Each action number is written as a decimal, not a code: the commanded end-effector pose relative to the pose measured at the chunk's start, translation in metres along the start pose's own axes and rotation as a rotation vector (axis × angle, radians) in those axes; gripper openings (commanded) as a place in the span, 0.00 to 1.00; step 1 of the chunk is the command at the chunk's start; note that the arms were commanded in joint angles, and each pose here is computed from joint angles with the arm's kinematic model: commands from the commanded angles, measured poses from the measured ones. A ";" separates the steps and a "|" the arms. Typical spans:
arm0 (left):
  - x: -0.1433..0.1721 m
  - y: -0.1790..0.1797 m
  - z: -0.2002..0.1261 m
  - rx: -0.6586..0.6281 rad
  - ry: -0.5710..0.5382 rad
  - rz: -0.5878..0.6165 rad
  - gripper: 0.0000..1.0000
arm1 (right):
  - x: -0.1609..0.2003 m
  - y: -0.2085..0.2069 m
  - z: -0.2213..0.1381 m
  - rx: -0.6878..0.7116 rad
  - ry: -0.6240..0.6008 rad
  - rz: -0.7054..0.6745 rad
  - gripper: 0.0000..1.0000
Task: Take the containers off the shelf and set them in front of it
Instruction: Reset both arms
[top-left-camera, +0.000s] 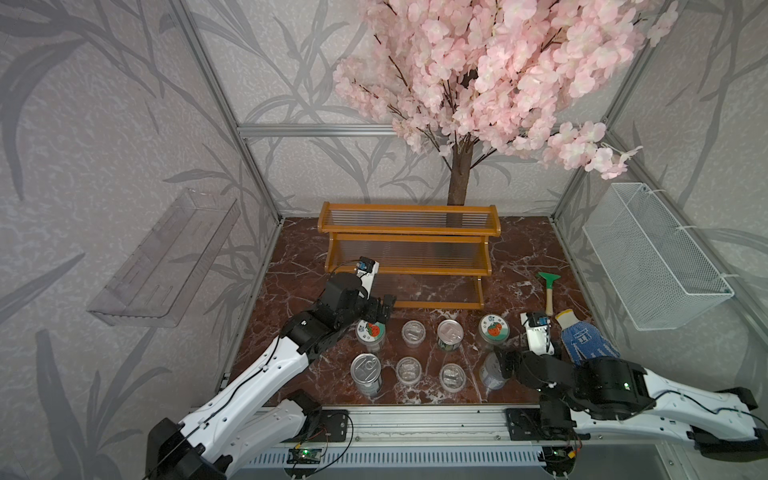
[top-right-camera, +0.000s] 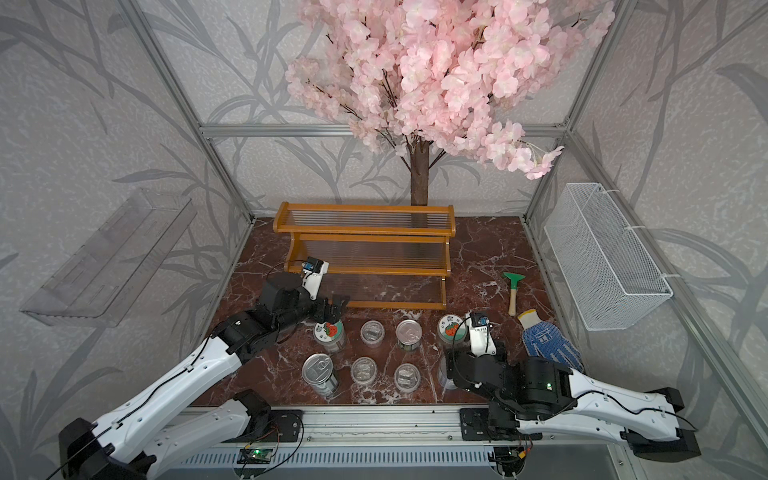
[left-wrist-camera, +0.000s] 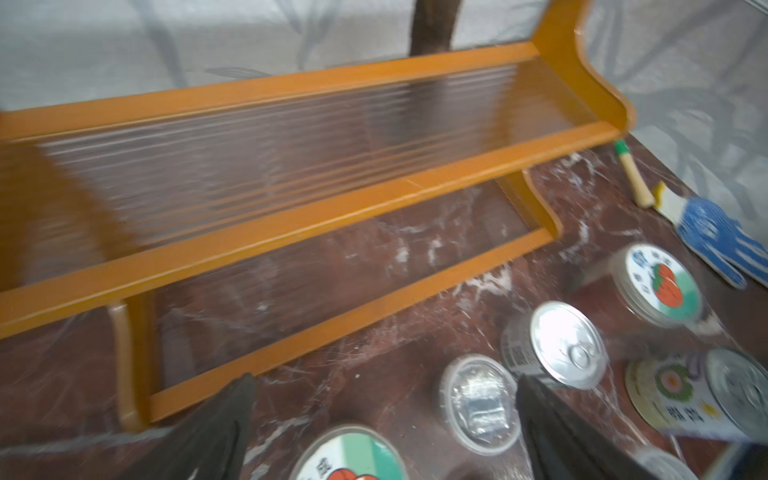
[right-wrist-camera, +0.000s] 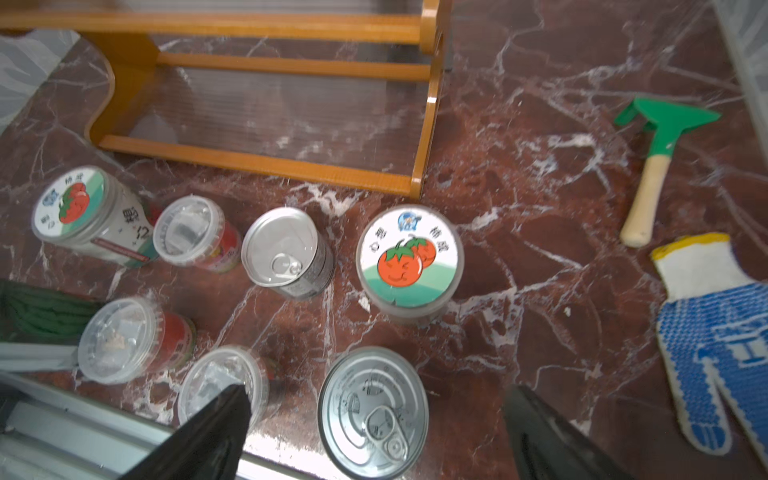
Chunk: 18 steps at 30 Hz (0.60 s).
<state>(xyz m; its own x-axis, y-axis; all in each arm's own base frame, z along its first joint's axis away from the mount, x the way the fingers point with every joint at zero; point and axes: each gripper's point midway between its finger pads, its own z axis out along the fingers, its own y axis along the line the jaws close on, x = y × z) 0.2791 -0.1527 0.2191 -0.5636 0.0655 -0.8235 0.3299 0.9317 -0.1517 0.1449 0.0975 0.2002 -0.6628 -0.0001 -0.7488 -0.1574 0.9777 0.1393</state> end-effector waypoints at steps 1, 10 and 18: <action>0.010 0.067 -0.016 -0.286 -0.001 -0.161 1.00 | -0.033 -0.001 -0.004 -0.010 -0.022 -0.058 0.99; 0.037 0.191 -0.030 -0.676 -0.095 -0.329 1.00 | -0.074 -0.045 0.049 -0.031 0.009 0.130 0.99; 0.026 0.232 -0.014 -0.796 -0.276 -0.215 1.00 | -0.076 -0.142 0.123 0.135 -0.133 0.281 0.99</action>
<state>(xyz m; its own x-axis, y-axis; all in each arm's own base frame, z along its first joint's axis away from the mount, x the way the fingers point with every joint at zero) 0.3115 0.0609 0.1382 -0.4742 -0.2147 -0.8538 -0.4374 0.8991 0.0169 0.2766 -0.0039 0.1484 -0.6669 0.3188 -0.6735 0.1858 0.9465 0.2640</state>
